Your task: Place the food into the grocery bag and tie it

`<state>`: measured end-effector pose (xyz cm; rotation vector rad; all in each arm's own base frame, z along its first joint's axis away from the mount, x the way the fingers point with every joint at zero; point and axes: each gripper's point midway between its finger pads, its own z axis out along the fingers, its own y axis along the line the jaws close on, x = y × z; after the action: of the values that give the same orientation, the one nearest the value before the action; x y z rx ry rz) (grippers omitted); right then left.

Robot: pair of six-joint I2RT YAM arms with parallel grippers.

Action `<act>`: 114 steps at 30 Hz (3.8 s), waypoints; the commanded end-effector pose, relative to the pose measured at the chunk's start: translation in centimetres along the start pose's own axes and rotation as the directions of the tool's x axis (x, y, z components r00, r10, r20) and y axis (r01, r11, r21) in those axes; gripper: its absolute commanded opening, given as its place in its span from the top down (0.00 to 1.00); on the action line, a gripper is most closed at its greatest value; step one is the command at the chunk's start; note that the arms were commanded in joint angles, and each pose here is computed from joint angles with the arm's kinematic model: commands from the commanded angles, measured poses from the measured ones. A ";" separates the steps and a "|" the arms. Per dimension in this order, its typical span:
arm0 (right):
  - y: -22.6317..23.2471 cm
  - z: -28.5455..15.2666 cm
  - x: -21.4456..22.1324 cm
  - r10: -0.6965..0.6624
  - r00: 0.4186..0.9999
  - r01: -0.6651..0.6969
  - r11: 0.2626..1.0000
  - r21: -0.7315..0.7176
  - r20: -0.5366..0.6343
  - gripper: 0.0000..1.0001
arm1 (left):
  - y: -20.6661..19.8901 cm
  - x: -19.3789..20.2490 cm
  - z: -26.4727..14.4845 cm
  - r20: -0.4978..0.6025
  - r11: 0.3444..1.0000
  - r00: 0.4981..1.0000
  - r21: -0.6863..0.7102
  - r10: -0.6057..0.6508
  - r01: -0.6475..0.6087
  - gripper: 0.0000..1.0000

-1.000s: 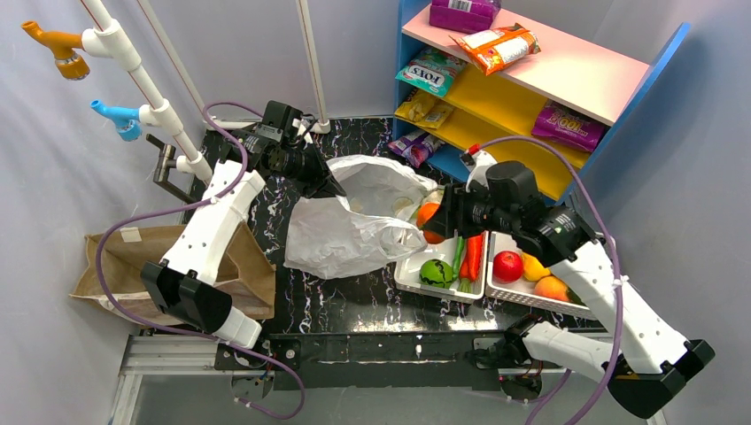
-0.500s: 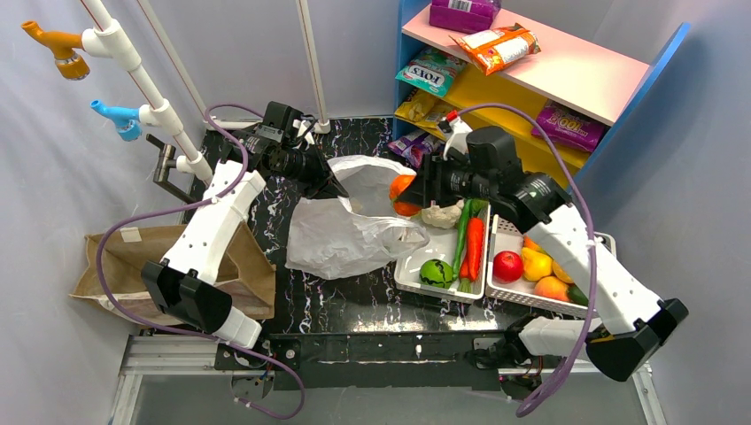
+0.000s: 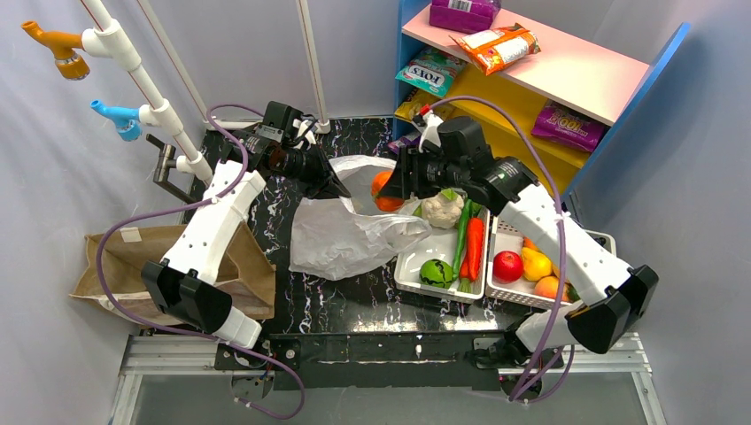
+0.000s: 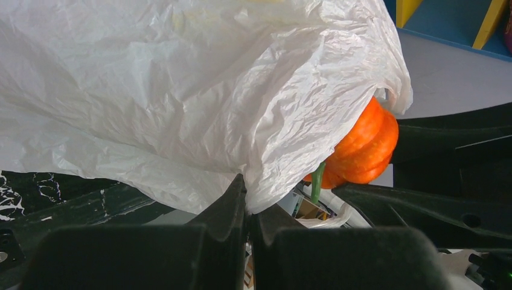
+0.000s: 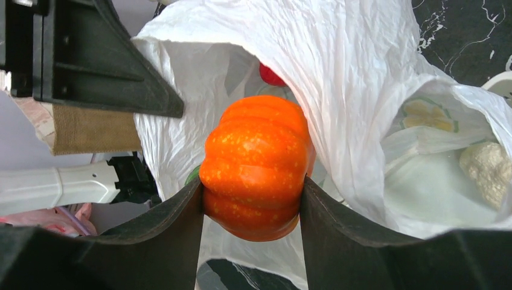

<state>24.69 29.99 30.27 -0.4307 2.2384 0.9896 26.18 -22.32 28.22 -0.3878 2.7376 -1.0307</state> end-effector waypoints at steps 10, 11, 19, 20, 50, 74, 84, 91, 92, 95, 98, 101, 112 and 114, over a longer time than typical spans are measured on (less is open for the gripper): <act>1.9 1.7 -4.2 -0.009 0.998 0.010 1.000 -0.010 0.067 0.31 | -0.5 1.0 -1.1 -0.019 0.999 1.000 0.043 0.021 -0.020 1.00; 1.8 1.7 -4.3 0.003 0.997 -0.003 1.000 -0.004 0.072 0.28 | -0.4 1.1 -1.1 -0.020 0.999 1.000 0.042 0.019 -0.019 1.00; 2.6 1.6 -4.5 0.014 0.997 -0.011 0.999 -0.038 0.076 0.18 | -0.3 1.1 -0.9 -0.023 0.999 1.000 0.039 0.017 -0.016 1.00; 2.7 1.5 -4.6 0.012 0.997 -0.009 0.999 -0.041 0.080 0.17 | -0.2 1.1 -0.9 -0.024 0.999 1.000 0.038 0.015 -0.014 1.00; -12.4 -12.1 3.9 -0.035 0.995 -0.039 0.714 0.699 0.091 0.07 | 2.3 2.7 0.1 -0.082 0.999 0.996 -0.030 0.038 -0.041 1.00; -20.1 -15.6 15.8 0.348 0.933 -0.259 0.478 0.840 0.090 0.02 | 1.3 3.2 2.2 -0.155 0.997 0.986 -0.041 0.058 -0.065 1.00; -22.5 -13.8 18.3 0.510 0.850 -0.384 0.422 0.821 0.135 0.02 | 1.5 3.6 2.2 -0.162 0.997 0.985 -0.048 0.059 -0.068 1.00; -23.7 -13.6 18.6 0.554 0.811 -0.442 0.368 0.818 0.189 0.02 | 1.7 3.8 2.1 -0.160 0.996 0.986 -0.052 0.058 -0.067 1.00; -23.9 -13.6 18.6 0.555 0.807 -0.452 0.363 0.815 0.201 0.02 | 1.8 3.8 2.1 -0.158 0.996 0.986 -0.052 0.058 -0.067 1.00; -24.7 -13.8 18.7 0.562 0.792 -0.481 0.337 0.809 0.237 0.02 | 1.8 3.8 2.1 -0.157 0.996 0.986 -0.054 0.056 -0.066 1.00; -25.3 -14.2 18.8 0.578 0.767 -0.513 0.292 0.807 0.278 0.02 | 1.8 3.8 2.0 -0.157 0.996 0.986 -0.055 0.054 -0.063 1.00; -26.0 -14.6 18.9 0.601 0.724 -0.561 0.230 0.795 0.338 0.02 | 1.8 3.8 2.0 -0.156 0.996 0.986 -0.056 0.054 -0.064 1.00; -27.7 -14.3 19.1 0.629 0.628 -0.671 0.138 0.728 0.459 0.02 | 1.9 3.8 2.0 -0.157 0.996 0.986 -0.057 0.055 -0.065 1.00; -28.1 -14.2 18.8 0.626 0.618 -0.688 0.140 0.712 0.475 0.02 | 2.0 3.9 2.0 -0.159 0.996 0.986 -0.059 0.054 -0.064 1.00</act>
<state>18.19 0.45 9.62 1.1106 2.5807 -0.0128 23.85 -23.60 24.26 -0.2680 2.9057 -0.9899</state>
